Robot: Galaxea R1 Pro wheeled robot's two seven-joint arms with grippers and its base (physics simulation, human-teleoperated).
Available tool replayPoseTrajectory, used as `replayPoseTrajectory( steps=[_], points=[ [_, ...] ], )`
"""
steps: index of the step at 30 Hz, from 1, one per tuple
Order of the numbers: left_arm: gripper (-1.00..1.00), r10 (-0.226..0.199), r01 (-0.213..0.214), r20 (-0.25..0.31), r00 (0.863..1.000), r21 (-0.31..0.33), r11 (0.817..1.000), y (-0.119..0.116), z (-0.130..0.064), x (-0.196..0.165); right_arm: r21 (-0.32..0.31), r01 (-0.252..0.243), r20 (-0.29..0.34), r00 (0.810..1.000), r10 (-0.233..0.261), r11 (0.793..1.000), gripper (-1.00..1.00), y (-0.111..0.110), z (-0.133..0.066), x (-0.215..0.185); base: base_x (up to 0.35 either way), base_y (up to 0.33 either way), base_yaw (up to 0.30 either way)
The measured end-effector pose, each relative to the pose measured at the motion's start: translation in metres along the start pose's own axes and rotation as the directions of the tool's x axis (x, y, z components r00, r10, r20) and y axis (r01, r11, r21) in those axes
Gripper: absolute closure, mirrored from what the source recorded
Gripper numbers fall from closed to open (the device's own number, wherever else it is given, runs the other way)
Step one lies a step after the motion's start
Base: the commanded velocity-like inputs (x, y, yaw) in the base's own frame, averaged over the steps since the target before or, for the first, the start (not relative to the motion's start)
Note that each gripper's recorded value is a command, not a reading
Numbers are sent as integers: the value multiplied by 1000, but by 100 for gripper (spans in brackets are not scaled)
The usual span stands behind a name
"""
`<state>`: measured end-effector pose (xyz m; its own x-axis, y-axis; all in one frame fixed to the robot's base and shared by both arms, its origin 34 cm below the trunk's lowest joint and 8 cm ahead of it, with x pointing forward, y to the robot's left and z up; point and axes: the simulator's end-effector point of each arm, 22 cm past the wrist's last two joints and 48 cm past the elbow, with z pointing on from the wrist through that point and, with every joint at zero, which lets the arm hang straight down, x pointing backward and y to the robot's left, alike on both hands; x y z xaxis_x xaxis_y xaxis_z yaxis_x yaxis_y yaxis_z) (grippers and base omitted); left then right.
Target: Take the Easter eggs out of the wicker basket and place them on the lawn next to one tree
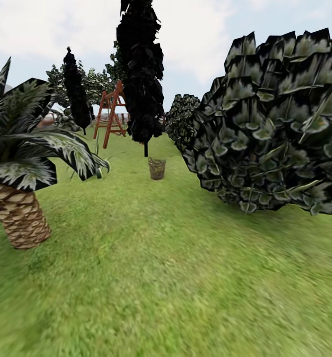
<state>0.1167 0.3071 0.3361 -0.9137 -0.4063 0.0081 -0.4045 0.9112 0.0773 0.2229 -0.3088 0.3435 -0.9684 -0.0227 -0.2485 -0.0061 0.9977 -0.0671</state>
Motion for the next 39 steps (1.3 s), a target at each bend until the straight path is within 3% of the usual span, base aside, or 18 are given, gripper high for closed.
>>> replayPoseTrajectory(
  steps=[9, 22, 25, 30, 39],
  points=[
    [-100, 0, 0, 0, 1000, 0, 1000, 0, 0, 0, 1, -2, 0, 1000, 2, 1000, -100, 0, 0, 0, 324, 0, 162],
    [-100, 0, 0, -1, 1000, 0, 1000, -1, 0, 0, 14, 3, 4, 1000, -3, 1000, -100, -11, 0, -2, 299, 0, 14],
    [-100, -1, 1, 4, 1000, 3, 1000, -11, -1, 0, 12, -21, 1, 1000, 21, 1000, -100, -2, 0, -6, 0, 0, 0],
    [-100, -20, 21, 10, 1000, -10, 1000, -10, -1, 1, -33, 1, -6, 1000, -1, 999, -100, 24, -2, 3, 56, 6, 0],
    [-100, -32, 32, 12, 999, -26, 999, -10, -2, 1, -36, -1, -19, 1000, 0, 999, -100, 26, -4, 14, 303, 87, 0]
  ],
)
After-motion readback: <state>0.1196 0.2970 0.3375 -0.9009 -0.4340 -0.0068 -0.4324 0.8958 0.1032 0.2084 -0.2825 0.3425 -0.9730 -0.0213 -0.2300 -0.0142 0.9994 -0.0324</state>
